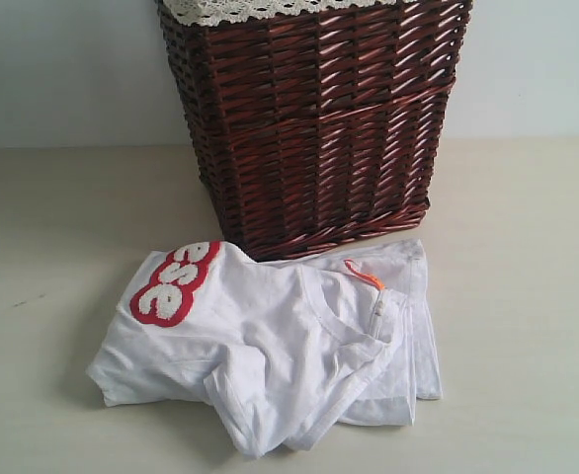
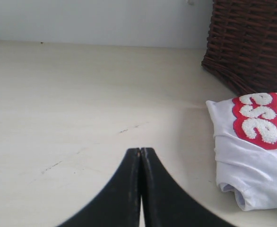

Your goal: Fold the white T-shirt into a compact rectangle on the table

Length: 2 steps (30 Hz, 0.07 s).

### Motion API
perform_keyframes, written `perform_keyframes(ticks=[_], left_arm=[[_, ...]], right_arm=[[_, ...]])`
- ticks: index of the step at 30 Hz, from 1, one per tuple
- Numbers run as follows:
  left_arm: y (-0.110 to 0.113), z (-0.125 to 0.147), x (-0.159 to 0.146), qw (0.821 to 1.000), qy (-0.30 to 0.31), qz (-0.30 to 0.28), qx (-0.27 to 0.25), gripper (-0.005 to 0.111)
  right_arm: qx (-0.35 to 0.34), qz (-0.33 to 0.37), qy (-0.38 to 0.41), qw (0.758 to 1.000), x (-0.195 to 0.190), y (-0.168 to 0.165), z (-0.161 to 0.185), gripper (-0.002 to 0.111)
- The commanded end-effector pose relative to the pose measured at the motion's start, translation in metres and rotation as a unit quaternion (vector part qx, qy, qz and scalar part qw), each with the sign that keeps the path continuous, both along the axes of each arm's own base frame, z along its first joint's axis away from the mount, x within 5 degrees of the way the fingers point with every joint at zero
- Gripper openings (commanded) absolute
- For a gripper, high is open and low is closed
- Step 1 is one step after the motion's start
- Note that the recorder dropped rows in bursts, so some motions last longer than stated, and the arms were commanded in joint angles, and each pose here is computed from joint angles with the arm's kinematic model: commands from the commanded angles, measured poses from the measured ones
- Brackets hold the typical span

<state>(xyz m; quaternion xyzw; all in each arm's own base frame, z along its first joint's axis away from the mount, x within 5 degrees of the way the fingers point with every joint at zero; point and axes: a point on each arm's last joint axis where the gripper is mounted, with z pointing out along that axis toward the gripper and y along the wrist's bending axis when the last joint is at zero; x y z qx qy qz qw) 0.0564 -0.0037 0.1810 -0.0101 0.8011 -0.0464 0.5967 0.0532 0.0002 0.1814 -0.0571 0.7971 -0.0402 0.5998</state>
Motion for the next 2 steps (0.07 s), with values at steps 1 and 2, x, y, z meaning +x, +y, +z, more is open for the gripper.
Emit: perform_keyframes(ticks=[1, 2], left_arm=[[-0.0001, 0.0015, 0.0004, 1.000, -0.009, 0.001, -0.004, 0.000], [-0.0001, 0.0015, 0.0004, 1.000, -0.009, 0.001, -0.004, 0.000]], right_arm=[[0.002, -0.003, -0.002, 1.000, -0.0002, -0.0002, -0.0009, 0.000], [0.002, -0.003, -0.002, 1.000, -0.0002, -0.0002, -0.0009, 0.000]])
